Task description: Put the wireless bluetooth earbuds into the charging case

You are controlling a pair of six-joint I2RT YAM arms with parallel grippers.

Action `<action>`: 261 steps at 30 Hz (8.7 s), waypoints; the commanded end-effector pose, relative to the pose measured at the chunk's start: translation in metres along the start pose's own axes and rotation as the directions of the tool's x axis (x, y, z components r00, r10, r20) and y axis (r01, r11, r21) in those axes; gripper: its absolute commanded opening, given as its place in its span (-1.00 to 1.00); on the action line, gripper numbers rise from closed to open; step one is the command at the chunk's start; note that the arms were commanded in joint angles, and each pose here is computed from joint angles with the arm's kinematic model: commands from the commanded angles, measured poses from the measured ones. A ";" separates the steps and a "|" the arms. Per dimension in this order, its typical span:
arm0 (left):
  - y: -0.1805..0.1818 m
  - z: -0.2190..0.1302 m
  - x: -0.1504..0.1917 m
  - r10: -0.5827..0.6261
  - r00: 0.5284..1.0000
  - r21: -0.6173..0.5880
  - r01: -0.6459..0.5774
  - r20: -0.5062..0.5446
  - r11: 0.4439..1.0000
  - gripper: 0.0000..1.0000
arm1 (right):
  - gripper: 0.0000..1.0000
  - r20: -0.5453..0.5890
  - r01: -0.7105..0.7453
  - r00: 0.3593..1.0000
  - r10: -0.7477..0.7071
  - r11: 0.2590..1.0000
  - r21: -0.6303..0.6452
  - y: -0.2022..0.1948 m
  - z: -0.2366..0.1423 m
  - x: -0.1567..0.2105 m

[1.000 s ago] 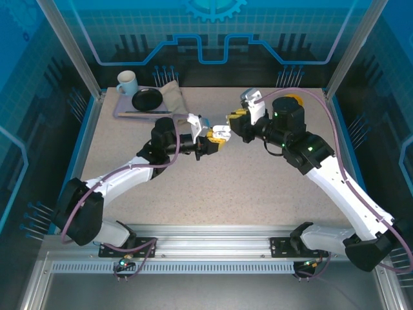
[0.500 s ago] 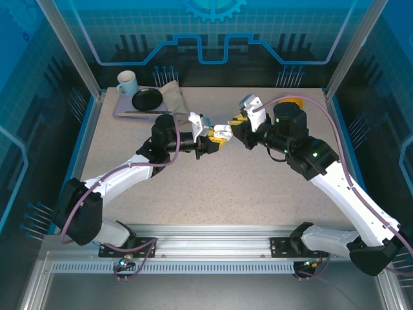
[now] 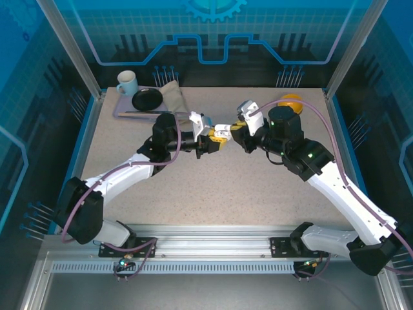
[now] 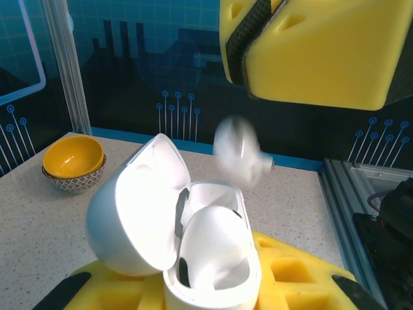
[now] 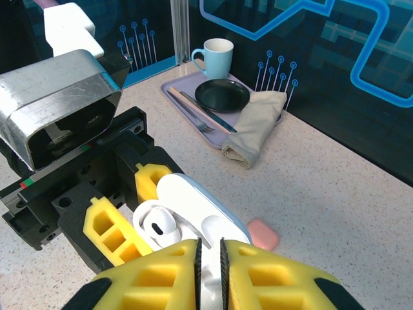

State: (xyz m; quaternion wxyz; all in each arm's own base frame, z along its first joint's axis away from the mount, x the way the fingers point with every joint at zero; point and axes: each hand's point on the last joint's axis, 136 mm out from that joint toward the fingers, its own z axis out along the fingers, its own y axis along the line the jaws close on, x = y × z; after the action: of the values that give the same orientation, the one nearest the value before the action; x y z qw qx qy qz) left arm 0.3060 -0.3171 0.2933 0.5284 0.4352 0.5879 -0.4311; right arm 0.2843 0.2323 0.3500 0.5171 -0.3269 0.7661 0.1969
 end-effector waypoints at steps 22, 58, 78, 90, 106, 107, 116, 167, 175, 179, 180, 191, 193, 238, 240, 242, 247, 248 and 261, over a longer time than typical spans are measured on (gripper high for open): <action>0.020 -0.011 0.008 -0.003 0.998 -0.161 0.013 0.060 0.987 -1.00 | -0.14 -0.232 -0.523 0.645 0.728 0.642 0.561 -0.104 0.062 0.204; 0.016 -0.031 0.002 0.011 0.996 -0.230 0.009 0.086 0.973 -1.00 | -0.09 -0.363 -0.611 0.437 0.823 0.568 0.552 -0.084 0.122 0.250; 0.015 -0.039 -0.002 0.033 0.996 -0.258 -0.009 0.087 0.966 -1.00 | -0.07 -0.406 -0.558 0.224 0.886 0.458 0.692 -0.037 0.141 0.299; 0.015 -0.040 -0.001 0.034 0.996 -0.264 -0.011 0.083 0.964 -1.00 | -0.11 -0.338 -0.570 0.361 0.869 0.493 0.657 -0.100 0.181 0.257; 0.017 -0.037 -0.003 0.033 0.996 -0.262 -0.012 0.078 0.965 -1.00 | -0.07 -0.392 -0.497 0.481 0.784 0.612 0.615 -0.135 0.181 0.237; 0.018 -0.037 -0.004 0.034 0.996 -0.262 -0.012 0.078 0.965 -1.00 | -0.07 -0.395 -0.499 0.478 0.784 0.613 0.612 -0.137 0.184 0.239; 0.019 -0.037 -0.004 0.035 0.997 -0.266 -0.016 0.066 0.964 -1.00 | -0.08 -0.415 -0.496 0.479 0.774 0.628 0.599 -0.149 0.216 0.247; 0.020 -0.052 -0.002 0.049 0.996 -0.312 -0.023 0.073 0.950 -1.00 | -0.24 -0.499 -0.214 0.488 0.716 0.652 0.727 -0.130 0.192 0.289; 0.020 -0.051 -0.003 0.044 0.996 -0.309 -0.019 0.074 0.951 -1.00 | -0.49 -0.504 -0.237 0.465 0.728 0.650 0.722 -0.130 0.191 0.297; 0.020 -0.051 -0.004 0.043 0.996 -0.309 -0.018 0.074 0.951 -1.00 | -0.64 -0.482 -0.304 0.461 0.745 0.643 0.703 -0.123 0.186 0.291; 0.020 -0.051 -0.003 0.040 0.996 -0.310 -0.015 0.074 0.951 -1.00 | -0.65 -0.476 -0.321 0.458 0.751 0.639 0.699 -0.121 0.184 0.290; 0.021 -0.051 -0.007 0.031 0.996 -0.310 -0.004 0.082 0.951 -1.00 | -0.65 -0.453 -0.684 0.350 0.820 0.554 0.474 -0.052 0.172 0.254; 0.021 -0.051 -0.007 0.031 0.996 -0.307 -0.004 0.084 0.952 -1.00 | -0.65 -0.462 -0.732 0.310 0.831 0.519 0.442 -0.037 0.170 0.255; 0.017 -0.055 -0.019 0.044 0.991 -0.310 -0.004 0.123 0.951 -1.00 | 0.11 -0.165 -0.487 0.174 0.971 0.231 0.842 -0.028 0.082 0.284; 0.018 -0.055 -0.020 0.044 0.991 -0.311 -0.003 0.125 0.950 -1.00 | 0.10 -0.134 -0.464 0.148 0.980 0.189 0.866 -0.023 0.087 0.288; 0.017 -0.055 -0.021 0.047 0.991 -0.309 -0.005 0.129 0.951 -1.00 | 0.07 -0.104 -0.455 0.126 0.987 0.151 0.877 -0.019 0.095 0.292; 0.016 -0.056 -0.022 0.057 0.990 -0.314 -0.013 0.131 0.949 -1.00 | 0.02 -0.067 -0.446 0.146 0.987 0.126 0.886 -0.020 0.111 0.290; 0.016 -0.057 -0.022 0.057 0.990 -0.314 -0.013 0.131 0.949 -1.00 | 0.02 -0.066 -0.447 0.152 0.986 0.128 0.885 -0.021 0.114 0.288; 0.018 -0.057 -0.017 0.053 0.989 -0.322 -0.006 0.136 0.947 -1.00 | -0.05 -0.080 -0.419 0.131 0.988 0.128 0.899 -0.020 0.136 0.299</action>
State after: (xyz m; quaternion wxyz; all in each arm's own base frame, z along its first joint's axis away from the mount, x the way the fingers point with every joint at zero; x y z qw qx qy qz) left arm 0.3094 -0.2647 0.2999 0.6177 0.3312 0.6185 -0.3552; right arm 0.3205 0.2181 0.0306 0.0765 0.3149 0.9458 0.0194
